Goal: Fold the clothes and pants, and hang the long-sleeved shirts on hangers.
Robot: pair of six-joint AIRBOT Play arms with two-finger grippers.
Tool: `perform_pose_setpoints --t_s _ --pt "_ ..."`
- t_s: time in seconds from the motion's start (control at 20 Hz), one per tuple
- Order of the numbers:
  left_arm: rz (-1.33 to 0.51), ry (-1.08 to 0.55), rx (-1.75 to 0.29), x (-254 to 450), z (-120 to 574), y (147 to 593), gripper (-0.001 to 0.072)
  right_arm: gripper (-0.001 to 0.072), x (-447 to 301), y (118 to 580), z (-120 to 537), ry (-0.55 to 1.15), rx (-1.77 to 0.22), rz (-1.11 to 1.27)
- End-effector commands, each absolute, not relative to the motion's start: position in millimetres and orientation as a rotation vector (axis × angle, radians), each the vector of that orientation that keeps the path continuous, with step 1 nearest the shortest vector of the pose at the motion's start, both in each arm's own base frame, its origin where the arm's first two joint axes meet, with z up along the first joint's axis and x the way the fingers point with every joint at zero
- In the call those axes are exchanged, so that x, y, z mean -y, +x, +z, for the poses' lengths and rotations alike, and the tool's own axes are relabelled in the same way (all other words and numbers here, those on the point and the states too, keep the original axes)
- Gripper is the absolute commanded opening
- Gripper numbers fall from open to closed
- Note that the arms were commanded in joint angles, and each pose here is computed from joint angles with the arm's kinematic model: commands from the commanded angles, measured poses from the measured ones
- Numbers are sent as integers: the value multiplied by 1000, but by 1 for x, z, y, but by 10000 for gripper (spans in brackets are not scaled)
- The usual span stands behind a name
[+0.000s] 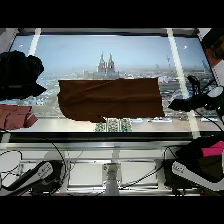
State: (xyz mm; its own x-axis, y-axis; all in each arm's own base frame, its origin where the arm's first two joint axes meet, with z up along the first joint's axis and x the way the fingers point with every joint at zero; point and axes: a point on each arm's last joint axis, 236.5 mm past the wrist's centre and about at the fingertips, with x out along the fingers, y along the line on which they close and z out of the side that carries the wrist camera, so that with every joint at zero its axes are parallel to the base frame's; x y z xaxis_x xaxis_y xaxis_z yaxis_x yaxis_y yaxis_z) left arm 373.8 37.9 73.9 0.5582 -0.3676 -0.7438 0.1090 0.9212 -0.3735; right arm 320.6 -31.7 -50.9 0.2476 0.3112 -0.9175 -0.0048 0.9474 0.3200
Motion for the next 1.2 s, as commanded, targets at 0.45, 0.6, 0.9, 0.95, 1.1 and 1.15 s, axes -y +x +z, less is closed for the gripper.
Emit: perform_pose_setpoints --t_s 0.45,0.6,0.9,0.95,1.1,1.15 --pt "-286 -299 -936 -39 78 370 710 481 0 308 -117 602 -1413 204" --pt "-286 -299 -936 -39 78 370 710 439 -4 305 -122 634 -1435 208" --pt "-286 -299 -936 -39 78 370 711 230 -9 312 -115 646 -1396 235" --pt "-286 -299 -937 -39 78 370 710 118 -8 314 -113 640 -1392 236" --pt "-277 -279 -955 -42 74 367 710 9 -7 324 -97 623 -1369 263" --pt "-263 -256 -974 -47 70 364 710 9 -6 328 -88 612 -1358 278"
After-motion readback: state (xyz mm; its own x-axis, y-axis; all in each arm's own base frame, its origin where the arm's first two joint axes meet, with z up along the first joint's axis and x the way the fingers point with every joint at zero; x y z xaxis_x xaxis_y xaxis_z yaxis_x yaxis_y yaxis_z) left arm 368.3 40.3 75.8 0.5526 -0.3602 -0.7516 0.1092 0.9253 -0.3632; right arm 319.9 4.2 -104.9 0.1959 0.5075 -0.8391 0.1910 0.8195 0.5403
